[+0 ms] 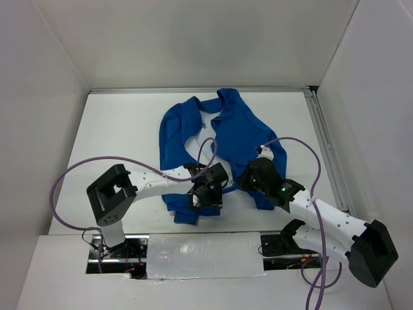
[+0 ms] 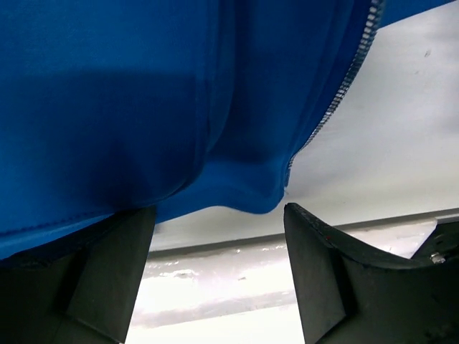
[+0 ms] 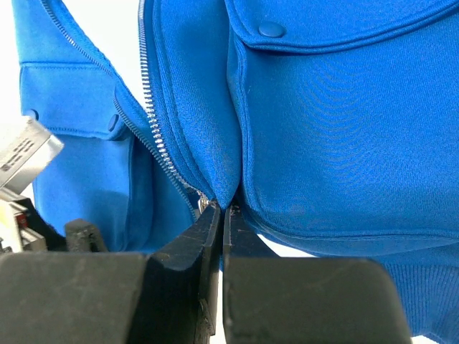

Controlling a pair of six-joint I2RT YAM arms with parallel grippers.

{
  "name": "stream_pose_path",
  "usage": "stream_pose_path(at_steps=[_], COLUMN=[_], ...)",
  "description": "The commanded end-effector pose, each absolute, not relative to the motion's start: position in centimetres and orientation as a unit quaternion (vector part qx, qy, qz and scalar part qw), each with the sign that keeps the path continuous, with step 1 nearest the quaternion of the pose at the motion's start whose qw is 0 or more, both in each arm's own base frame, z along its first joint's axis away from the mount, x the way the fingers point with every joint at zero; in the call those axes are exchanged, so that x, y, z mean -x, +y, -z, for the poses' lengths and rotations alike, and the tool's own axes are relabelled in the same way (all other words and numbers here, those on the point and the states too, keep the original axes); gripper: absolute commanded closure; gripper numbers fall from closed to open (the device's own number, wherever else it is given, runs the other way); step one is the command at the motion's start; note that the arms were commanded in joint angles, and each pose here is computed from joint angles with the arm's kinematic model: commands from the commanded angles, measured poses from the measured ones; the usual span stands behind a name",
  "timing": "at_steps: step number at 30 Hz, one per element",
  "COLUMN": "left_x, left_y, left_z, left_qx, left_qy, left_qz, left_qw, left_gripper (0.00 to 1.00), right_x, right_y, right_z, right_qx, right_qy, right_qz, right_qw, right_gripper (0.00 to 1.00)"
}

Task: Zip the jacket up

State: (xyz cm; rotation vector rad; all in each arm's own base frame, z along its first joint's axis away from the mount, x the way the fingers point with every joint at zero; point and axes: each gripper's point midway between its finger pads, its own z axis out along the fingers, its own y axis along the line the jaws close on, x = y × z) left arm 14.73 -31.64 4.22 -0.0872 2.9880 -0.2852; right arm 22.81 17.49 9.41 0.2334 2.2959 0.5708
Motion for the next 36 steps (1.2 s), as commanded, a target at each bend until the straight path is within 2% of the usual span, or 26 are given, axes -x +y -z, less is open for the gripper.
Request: stream_pose_path(at_steps=[1,8,13,17,22,31,33,36], left_x=[-15.4,-15.7,-15.9,-15.6,-15.4,-14.3,-13.8,-13.3], left_y=[-32.8,-32.9,-32.0,-31.0,-31.1,-28.4,-28.4,-28.7], left_z=[-4.3,-2.0,0.2,1.9,2.7,6.4,7.5,8.7], left_qx=[0.013,0.017,0.046,0.066,0.070,0.102,0.093,0.082], left_qy=[0.991,0.992,0.995,0.996,0.996,0.983,0.985,0.988], left_qz=[0.109,0.098,0.044,0.001,-0.005,-0.146,-0.143,-0.126], left_qw=[0.081,0.082,0.072,0.062,0.053,0.052,0.037,0.027], left_gripper=[0.16,0.19,0.29,0.26,0.26,0.26,0.26,0.32], right_x=[-22.7,-22.5,-22.3,-22.4,-22.2,-22.1,-22.0,-21.9], right_y=[17.0,16.6,16.5,16.1,15.8,14.6,14.4,14.0], right_z=[-9.3,-9.0,-8.8,-8.7,-8.2,-8.0,-7.9,-7.6], right_qx=[-0.098,-0.107,-0.114,-0.116,-0.119,-0.138,-0.138,-0.141], right_qy=[0.897,0.898,0.898,0.901,0.903,0.902,0.902,0.903], right_qz=[-0.211,-0.206,-0.205,-0.195,-0.188,-0.167,-0.165,-0.158], right_qw=[0.377,0.373,0.372,0.371,0.368,0.374,0.375,0.373], right_gripper=[1.00,1.00,1.00,1.00,1.00,1.00,1.00,1.00])
